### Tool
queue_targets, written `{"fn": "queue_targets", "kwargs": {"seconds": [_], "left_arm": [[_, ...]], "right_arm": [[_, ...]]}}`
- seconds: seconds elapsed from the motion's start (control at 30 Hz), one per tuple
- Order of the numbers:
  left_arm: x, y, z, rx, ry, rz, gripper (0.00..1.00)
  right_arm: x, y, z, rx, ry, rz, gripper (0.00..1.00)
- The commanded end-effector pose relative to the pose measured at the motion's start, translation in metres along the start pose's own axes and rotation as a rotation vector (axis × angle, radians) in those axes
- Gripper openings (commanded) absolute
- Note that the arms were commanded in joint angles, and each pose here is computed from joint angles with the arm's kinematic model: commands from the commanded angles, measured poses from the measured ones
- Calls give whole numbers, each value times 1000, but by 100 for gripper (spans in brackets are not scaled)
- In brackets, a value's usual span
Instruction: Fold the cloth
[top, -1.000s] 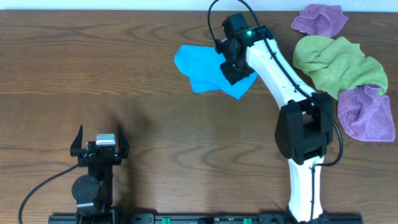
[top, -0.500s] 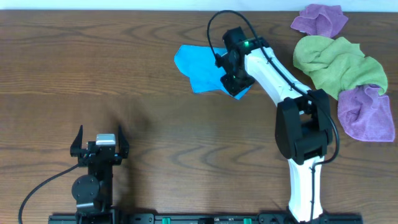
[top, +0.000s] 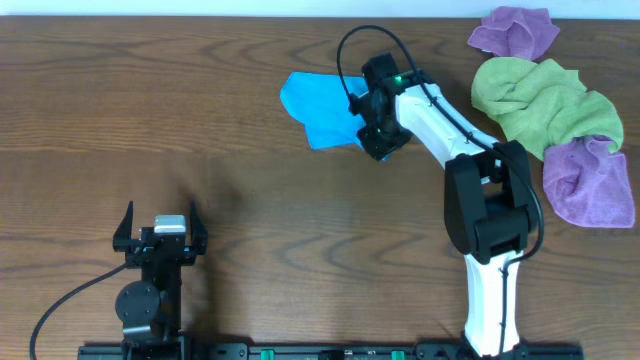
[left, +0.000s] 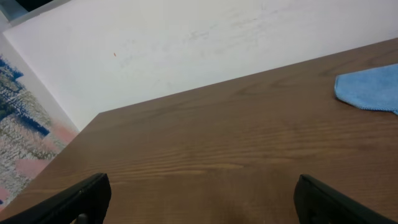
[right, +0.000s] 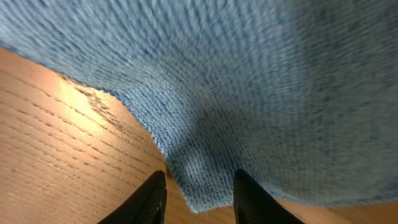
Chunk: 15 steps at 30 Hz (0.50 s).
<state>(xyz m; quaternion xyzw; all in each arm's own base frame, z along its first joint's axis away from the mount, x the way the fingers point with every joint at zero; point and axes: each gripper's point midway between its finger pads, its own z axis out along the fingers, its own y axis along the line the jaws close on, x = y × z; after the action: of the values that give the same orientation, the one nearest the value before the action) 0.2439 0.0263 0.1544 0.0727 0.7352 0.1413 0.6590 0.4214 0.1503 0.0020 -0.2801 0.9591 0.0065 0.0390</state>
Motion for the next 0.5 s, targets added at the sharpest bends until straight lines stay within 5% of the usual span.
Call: {"fn": "queue_targets", "kwargs": {"seconds": [0.0, 0.13, 0.27, 0.47], "left_arm": [[18, -4, 0, 14, 67, 15, 95], [18, -4, 0, 14, 67, 15, 95], [18, -4, 0, 14, 67, 15, 95], [18, -4, 0, 14, 67, 15, 95]], "right_arm": [[4, 1, 1, -15, -1, -6, 32], [2, 1, 4, -16, -12, -6, 27], [-1, 0, 5, -14, -21, -6, 3], [-5, 8, -3, -41, -24, 23, 1]]}}
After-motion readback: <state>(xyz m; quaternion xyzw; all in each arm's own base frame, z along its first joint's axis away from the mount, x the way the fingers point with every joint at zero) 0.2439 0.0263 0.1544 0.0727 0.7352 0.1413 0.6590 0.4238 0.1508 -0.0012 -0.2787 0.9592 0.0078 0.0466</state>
